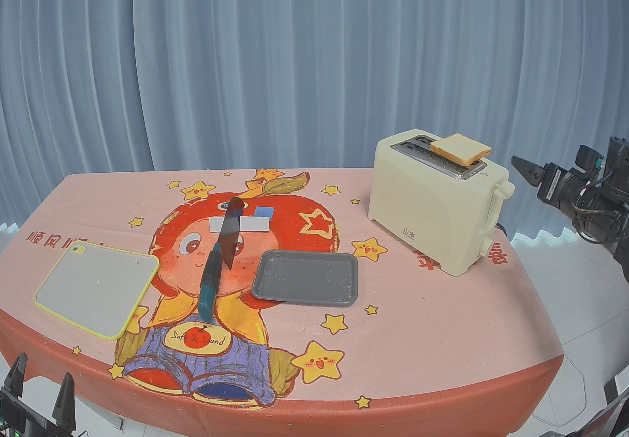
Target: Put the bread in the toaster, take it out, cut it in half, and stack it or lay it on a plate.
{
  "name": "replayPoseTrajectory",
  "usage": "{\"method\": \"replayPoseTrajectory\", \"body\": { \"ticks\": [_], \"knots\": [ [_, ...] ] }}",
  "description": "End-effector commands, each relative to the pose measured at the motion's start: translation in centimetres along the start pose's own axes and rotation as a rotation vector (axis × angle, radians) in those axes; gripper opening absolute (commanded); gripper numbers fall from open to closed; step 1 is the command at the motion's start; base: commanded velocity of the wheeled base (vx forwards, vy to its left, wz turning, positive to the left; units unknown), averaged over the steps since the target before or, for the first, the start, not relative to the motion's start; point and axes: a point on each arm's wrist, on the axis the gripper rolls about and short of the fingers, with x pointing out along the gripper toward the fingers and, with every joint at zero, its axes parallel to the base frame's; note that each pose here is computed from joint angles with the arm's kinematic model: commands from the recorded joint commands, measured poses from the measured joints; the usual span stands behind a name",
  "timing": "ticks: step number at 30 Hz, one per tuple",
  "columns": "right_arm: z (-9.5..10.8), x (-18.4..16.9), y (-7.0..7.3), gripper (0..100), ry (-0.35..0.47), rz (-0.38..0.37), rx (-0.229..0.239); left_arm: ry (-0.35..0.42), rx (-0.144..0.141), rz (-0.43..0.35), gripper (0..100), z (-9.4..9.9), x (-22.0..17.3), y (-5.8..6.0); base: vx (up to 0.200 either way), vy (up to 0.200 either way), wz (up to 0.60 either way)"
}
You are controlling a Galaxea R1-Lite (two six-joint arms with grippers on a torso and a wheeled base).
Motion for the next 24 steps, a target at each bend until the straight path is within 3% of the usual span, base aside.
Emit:
{"method": "replayPoseTrajectory", "body": {
  "ticks": [1, 8, 15, 24],
  "knots": [
    [2.4, 0.2, -0.5, 100, 0.032, -0.005, 0.012, 0.017, 0.001, 0.001, 100, -0.5, 0.1, 0.0, 0.000, 0.000, 0.00],
    [4.2, 0.7, -1.1, 100, 0.023, 0.029, 0.020, 0.017, 0.001, 0.001, 100, -0.5, 0.1, 0.0, 0.000, 0.000, 0.00],
    [5.6, 1.3, -1.9, 100, 0.095, 0.042, 0.039, 0.017, 0.001, 0.001, 100, -0.5, 0.1, 0.0, 0.000, 0.000, 0.00],
    [5.8, 3.2, -3.5, 100, 0.139, 0.065, 0.062, 0.017, 0.001, 0.001, 100, -0.5, 0.1, 0.0, 0.000, 0.000, 0.00]
  ]
}}
